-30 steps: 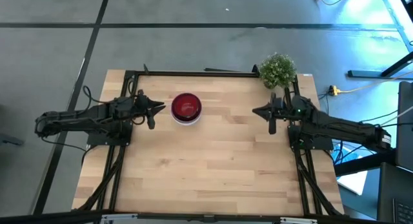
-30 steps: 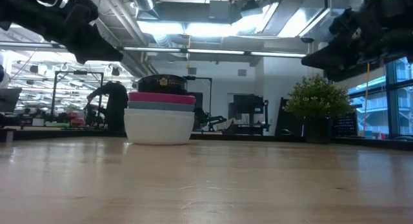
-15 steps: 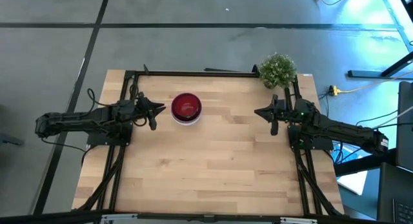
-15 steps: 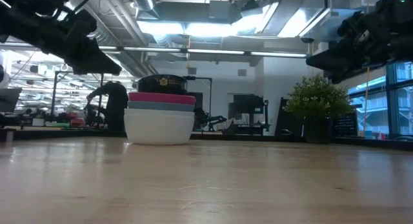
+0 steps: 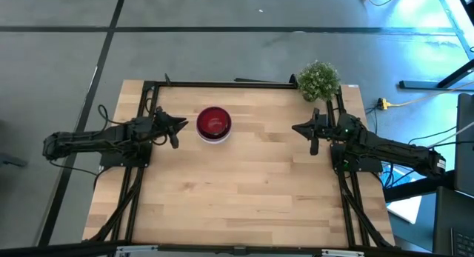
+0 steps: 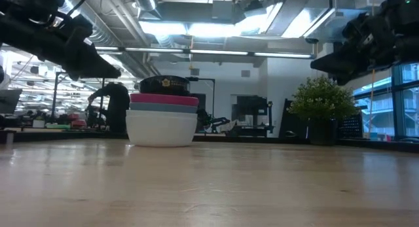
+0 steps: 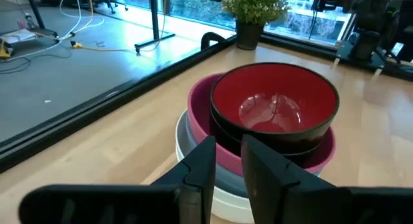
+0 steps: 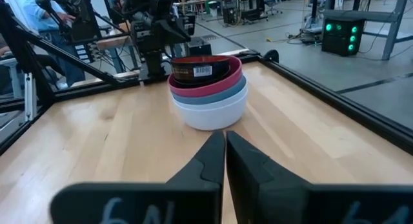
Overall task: Nest bowls inside each other
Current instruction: Return to Home Position
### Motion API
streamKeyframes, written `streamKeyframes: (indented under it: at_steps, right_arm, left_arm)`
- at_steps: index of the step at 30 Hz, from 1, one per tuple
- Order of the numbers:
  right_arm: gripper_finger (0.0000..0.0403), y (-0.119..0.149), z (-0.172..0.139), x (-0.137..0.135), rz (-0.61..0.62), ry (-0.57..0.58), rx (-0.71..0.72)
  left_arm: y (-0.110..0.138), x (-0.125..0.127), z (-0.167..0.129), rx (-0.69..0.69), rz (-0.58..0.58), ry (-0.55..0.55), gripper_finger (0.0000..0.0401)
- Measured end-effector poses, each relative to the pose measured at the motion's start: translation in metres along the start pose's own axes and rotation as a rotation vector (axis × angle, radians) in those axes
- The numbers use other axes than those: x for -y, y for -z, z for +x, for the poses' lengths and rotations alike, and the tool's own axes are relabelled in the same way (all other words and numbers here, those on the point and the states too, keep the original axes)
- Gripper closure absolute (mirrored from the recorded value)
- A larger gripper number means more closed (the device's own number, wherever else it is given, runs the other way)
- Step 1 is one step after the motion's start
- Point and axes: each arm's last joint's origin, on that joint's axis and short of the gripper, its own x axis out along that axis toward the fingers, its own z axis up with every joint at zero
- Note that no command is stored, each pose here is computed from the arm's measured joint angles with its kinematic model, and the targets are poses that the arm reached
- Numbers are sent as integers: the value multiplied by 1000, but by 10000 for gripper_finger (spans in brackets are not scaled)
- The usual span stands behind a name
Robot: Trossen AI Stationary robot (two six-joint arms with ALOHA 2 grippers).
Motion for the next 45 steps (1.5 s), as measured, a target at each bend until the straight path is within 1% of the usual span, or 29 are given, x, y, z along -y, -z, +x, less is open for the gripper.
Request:
streamKeyframes:
  at_steps: [13,17,21,25,30,34,45]
  right_arm:
    - [386,1,0,0,-2,-6,-5]
    - [386,3,0,-1,13,-30,-32]
    - [386,9,0,0,48,-24,-93]
    - [386,10,0,0,48,-23,-99]
    - [386,11,0,1,51,-2,-109]
    - [386,11,0,1,45,-2,-106]
    - [386,11,0,1,46,-2,-107]
  left_arm:
    - [1,-1,-2,1,-1,-5,332]
    - [1,0,-2,-5,-4,21,332]
    - [5,-1,-2,-54,-5,22,332]
    - [10,-2,-2,-101,2,7,332]
    - [10,-2,-2,-96,3,4,332]
    - [10,-3,-2,-94,5,-13,332]
    - [10,-3,-2,-94,5,-15,332]
